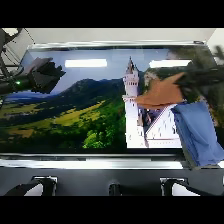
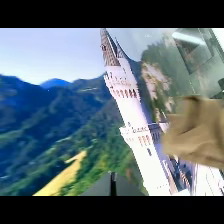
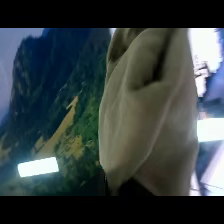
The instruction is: Fold the shirts.
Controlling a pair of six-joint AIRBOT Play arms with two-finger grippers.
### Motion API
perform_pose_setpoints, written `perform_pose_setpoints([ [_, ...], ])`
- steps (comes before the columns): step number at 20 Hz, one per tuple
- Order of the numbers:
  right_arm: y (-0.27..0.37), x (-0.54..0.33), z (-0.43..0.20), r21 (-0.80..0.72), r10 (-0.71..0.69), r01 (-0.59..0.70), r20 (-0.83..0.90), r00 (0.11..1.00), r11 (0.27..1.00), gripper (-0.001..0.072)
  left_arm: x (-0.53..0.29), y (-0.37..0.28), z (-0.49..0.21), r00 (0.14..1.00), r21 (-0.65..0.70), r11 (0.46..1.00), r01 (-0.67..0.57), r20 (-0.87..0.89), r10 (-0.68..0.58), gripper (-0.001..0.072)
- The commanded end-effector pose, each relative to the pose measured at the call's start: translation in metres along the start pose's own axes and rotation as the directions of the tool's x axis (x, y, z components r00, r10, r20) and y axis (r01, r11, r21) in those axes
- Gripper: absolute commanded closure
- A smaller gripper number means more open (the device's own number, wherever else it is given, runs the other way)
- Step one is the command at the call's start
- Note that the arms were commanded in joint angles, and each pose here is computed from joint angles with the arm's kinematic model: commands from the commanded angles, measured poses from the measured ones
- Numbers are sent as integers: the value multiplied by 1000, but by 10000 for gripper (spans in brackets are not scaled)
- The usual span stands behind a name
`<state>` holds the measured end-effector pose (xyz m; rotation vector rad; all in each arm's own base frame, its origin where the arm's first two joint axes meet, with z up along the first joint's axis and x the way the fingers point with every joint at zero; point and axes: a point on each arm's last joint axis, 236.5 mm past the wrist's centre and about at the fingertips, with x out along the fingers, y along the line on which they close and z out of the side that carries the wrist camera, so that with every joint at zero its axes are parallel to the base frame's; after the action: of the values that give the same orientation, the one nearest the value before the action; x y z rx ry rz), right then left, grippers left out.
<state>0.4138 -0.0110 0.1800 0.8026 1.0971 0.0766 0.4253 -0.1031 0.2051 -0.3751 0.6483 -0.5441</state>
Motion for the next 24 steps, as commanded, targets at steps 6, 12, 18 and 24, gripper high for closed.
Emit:
perform_pose_setpoints([
  [6,-119,-130,39,311,-149,57,282,948,949,670,0,1,1,1000,0,1000,-3,4,3,681],
  [12,-175,-159,21,512,-309,144,253,917,847,669,0,1,1,1000,0,1000,-2,4,2,681],
  [18,-273,-155,-88,555,-613,570,-131,779,606,668,0,0,0,1000,0,1000,-1,2,1,681],
  [24,-314,-83,-163,551,-594,609,-235,770,570,668,0,-1,1,1000,-8,1000,6,4,-6,681],
])
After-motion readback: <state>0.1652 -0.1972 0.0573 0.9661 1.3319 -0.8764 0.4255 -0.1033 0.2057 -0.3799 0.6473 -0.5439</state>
